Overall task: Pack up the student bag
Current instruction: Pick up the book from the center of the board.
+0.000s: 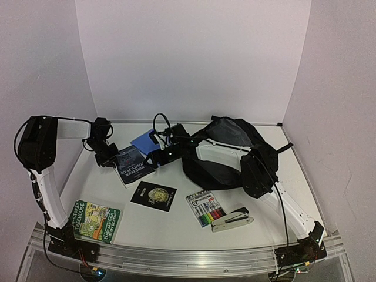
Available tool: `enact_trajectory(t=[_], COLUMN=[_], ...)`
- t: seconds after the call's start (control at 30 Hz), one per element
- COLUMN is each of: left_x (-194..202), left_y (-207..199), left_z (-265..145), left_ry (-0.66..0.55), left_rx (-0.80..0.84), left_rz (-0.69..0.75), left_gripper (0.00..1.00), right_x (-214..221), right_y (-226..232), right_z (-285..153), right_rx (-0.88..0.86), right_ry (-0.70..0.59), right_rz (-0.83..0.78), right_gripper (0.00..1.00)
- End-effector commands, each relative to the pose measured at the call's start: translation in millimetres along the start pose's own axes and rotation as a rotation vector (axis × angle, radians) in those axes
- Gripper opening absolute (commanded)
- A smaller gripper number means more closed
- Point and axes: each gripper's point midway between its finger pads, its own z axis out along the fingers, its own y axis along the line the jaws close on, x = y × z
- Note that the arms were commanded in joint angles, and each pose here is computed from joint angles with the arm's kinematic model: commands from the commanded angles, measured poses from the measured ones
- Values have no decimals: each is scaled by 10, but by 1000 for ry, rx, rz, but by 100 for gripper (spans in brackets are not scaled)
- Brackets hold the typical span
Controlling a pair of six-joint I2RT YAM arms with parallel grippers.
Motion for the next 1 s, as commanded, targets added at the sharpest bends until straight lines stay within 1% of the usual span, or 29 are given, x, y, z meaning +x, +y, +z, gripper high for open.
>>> enact_trajectory(t=[0.0, 0.07, 0.1, 0.17, 0.23, 0.33, 0.4, 0.5, 0.6, 0.73, 0.87, 0.97], left_x=[121, 154, 174, 225, 280, 324, 340, 340, 284, 165, 123, 153], left_y=[-88, -142, -152, -168, -132, -64, -54, -139, -285, -519, -717, -786], left_z=[108, 89, 85, 93, 127, 160, 180, 215, 152, -138, -447, -516], left_ry=[53, 61, 66, 92, 113, 110, 107, 114, 94, 23, -32, -32], left_rx=[68, 109, 125, 149, 151, 158, 175, 231, 303, 408, 508, 559], left_rz=[123, 130, 120, 77, 29, -38, -68, -75, -58, -10, 45, 72], left_gripper=[4, 10, 14, 28, 38, 50, 54, 53, 45, 33, 23, 20], right_x=[-116, -40, 3, 79, 146, 261, 342, 441, 533, 583, 547, 498], right_y=[-113, -167, -172, -153, -115, -40, -24, 3, 49, 197, 311, 346], right_z=[61, 82, 90, 110, 129, 150, 164, 180, 198, 202, 173, 149], right_rx=[58, 77, 73, 56, 37, 6, -6, -22, -46, -99, -132, -139], right_ry=[-69, -55, -45, -26, -8, 24, 45, 70, 95, 118, 119, 111], right_rz=[18, 39, 49, 80, 102, 120, 135, 148, 159, 165, 155, 146], right_gripper=[87, 86, 85, 81, 77, 71, 69, 63, 59, 51, 47, 47])
